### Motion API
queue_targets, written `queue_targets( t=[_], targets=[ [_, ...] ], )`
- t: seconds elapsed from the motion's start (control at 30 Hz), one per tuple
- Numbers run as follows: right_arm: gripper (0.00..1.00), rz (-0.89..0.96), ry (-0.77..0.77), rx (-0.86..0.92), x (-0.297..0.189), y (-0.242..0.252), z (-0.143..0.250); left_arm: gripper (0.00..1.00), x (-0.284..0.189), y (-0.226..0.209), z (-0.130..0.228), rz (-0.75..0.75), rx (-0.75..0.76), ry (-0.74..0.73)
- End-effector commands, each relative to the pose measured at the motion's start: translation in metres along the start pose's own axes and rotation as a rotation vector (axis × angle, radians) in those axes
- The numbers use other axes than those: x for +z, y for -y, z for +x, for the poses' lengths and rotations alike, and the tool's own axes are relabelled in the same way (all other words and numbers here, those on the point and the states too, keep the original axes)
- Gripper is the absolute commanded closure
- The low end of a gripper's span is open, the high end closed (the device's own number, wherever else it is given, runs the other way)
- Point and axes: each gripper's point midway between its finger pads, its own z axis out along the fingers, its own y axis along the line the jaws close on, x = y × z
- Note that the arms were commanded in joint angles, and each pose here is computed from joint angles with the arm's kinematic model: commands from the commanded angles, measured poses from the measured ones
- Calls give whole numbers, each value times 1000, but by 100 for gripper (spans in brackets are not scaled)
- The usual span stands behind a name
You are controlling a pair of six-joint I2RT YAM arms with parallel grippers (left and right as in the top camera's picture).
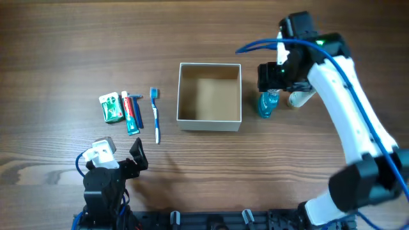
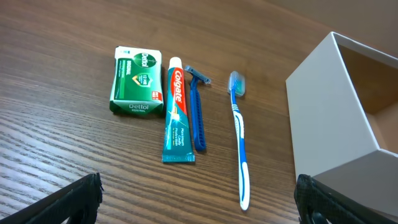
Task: Pack container
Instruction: 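Grasp the blue Listerine bottle with the right gripper, then carry the bottle over the box and release it inside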
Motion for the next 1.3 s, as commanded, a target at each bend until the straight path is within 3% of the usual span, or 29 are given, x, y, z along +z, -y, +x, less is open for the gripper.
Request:
queue_targets(
  t=[0.0, 0.27, 0.33, 0.47, 0.63, 0.7, 0.77, 0.87, 1.07, 1.27],
  targets=[
    [19, -19, -91, 28, 30, -4, 12, 0, 2, 0, 5, 9, 5, -12],
    [45, -6, -134, 55, 51, 0, 27, 0, 2, 0, 5, 9, 5, -11],
    [63, -4, -145, 55, 54, 1, 31, 0, 2, 0, 5, 9, 5, -11],
    [82, 31, -110, 53, 53, 7, 26, 0, 2, 0, 5, 9, 5, -11],
    [84, 26, 69, 51, -6, 6, 11, 0, 2, 0, 5, 9, 5, -11],
    [88, 3, 182, 36, -52, -1, 12, 0, 2, 0, 5, 9, 5, -11],
    [96, -37, 287, 8, -99, -15, 24, 0, 2, 0, 5, 9, 5, -11],
    [96, -117, 405, -42, -148, -43, 47, 0, 2, 0, 5, 9, 5, -11],
    [96, -200, 376, -97, -133, -101, 47, 0, 2, 0, 5, 9, 5, -11],
    [96, -60, 280, -48, -40, -119, -2, 0, 2, 0, 5, 9, 5, -11]
  ],
)
